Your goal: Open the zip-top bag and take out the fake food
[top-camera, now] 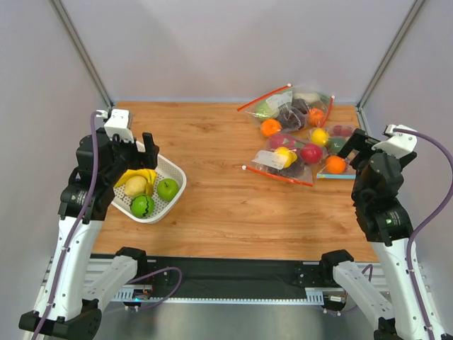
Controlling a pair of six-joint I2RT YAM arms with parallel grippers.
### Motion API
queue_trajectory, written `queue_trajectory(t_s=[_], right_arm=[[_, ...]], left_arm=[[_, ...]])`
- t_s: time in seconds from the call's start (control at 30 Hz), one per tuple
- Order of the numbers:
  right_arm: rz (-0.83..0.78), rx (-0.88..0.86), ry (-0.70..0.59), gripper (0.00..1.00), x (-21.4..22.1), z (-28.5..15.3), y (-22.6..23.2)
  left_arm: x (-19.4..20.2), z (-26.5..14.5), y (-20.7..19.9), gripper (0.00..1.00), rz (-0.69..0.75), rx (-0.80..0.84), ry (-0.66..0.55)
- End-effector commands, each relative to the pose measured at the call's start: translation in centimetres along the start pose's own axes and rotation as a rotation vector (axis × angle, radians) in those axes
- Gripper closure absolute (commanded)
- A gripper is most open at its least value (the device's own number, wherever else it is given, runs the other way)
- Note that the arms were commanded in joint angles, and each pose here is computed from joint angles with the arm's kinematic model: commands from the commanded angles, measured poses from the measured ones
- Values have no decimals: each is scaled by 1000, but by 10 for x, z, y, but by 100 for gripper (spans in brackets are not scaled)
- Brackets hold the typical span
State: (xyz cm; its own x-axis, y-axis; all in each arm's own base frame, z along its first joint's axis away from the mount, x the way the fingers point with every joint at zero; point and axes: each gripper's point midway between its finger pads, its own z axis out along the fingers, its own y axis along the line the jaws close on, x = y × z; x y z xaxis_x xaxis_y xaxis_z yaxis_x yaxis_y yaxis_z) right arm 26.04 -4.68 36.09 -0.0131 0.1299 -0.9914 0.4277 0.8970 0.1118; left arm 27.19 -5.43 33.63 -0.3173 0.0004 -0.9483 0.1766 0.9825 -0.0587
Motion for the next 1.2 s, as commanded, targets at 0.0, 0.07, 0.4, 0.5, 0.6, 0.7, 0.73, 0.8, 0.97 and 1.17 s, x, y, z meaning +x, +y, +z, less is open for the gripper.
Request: queue_trajectory(t_s=[0.0, 0.07, 0.4, 0.5, 0.6, 0.7, 0.73, 0.8, 0.97, 1.17], right_arm=[[0, 25, -32, 0, -14, -4, -8], [-4, 27, -34, 0, -14, -5, -9], [-14, 14, -30, 0, -18, 2, -1], [-23, -14, -24, 0, -22, 7, 8], [-38, -45, -14, 0, -29, 16, 22], [-49, -84, 36, 0, -21, 34, 44], [-34, -105, 31, 0, -26, 38, 52], [-37, -152, 84, 0, -9, 55, 75], [-30, -262, 221, 0, 33, 99, 132], [-77, -280, 452, 4, 115, 135, 170]], left_arm=[[-17, -7, 0, 1, -2, -7, -43], [-18, -7, 0, 1, 0, -7, -46], [-34, 0, -12, 1, 71, 73, -88], [-46, 7, 0, 1, 96, 15, -95], [-45, 18, 8, 1, 48, 34, -91], [-33, 30, 17, 1, -3, 53, -108], [-30, 32, 25, 1, -5, 27, -109], [-22, 35, 31, 1, 1, -2, -89], [-10, 41, 37, 1, -20, -29, -78], [-3, 45, 43, 1, -19, -60, -64]])
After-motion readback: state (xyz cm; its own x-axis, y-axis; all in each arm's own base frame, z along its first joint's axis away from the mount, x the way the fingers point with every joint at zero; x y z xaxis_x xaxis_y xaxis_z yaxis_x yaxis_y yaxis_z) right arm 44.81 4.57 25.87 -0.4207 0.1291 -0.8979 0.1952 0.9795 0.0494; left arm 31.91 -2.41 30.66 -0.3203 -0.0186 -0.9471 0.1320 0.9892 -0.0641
